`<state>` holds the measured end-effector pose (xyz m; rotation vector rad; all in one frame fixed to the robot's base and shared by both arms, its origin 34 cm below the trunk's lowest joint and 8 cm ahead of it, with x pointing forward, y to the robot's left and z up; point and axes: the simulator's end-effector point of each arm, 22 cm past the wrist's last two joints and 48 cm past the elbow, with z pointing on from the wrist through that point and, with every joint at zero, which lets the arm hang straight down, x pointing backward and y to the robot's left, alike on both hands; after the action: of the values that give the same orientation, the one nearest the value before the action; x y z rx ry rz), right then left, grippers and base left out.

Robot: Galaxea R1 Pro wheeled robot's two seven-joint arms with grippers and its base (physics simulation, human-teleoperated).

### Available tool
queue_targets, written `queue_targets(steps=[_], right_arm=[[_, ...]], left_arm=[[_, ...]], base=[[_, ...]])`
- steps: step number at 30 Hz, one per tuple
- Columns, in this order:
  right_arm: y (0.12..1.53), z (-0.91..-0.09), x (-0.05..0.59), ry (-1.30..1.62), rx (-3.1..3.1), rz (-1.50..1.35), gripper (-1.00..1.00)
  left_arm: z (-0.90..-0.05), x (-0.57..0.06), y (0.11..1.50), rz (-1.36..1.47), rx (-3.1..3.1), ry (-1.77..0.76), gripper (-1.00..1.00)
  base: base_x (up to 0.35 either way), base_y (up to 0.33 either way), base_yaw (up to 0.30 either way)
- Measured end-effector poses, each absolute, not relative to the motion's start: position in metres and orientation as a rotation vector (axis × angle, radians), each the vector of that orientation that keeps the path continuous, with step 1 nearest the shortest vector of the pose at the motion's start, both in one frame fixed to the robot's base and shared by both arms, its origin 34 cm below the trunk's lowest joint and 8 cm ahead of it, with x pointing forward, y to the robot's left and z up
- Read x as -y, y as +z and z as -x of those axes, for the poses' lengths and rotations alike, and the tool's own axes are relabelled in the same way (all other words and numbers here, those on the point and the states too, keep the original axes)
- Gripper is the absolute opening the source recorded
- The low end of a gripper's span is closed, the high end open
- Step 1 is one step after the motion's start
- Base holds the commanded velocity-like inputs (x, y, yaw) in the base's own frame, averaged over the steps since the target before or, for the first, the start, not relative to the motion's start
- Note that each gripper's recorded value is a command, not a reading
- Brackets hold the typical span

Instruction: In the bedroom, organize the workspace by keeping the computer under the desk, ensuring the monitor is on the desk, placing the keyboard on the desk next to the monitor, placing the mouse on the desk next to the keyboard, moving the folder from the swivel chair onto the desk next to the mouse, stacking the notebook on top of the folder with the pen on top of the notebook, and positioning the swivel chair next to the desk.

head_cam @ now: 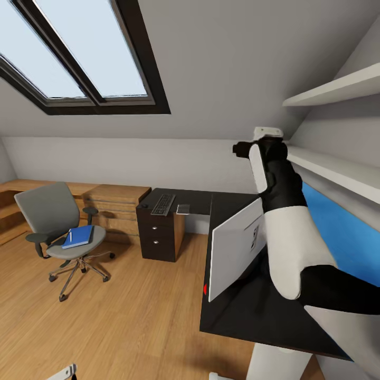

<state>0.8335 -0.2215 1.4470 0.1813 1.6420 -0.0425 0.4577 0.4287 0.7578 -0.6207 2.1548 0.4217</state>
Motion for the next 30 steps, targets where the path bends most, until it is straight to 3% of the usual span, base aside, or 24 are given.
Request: queue_targets(steps=[5,16,24,30], right_arm=[[1.413,-0.798,0.298,-0.011,-1.562,-0.388,1.00],[1.360,-0.754,0.347,-0.062,-1.531,-0.490,1.00],[1.236,-0.721,0.410,-0.212,-1.595,-0.573,1.00],[1.180,-0.703,0.418,-0.258,-1.630,-0.577,1.00]], left_arm=[[-0.461,-0.417,0.755,0.587,-2.157,0.406,1.00],[-0.450,-0.410,0.740,0.581,-2.198,0.401,1.00],[-0.448,-0.409,0.738,0.589,-2.201,0.399,1.00],[-0.448,-0.409,0.737,0.590,-2.201,0.399,1.00]], base=[[0.000,0.000,0.000],[0.000,0.000,0.000],[0.000,0.000,0.000],[0.000,0.000,0.000]])
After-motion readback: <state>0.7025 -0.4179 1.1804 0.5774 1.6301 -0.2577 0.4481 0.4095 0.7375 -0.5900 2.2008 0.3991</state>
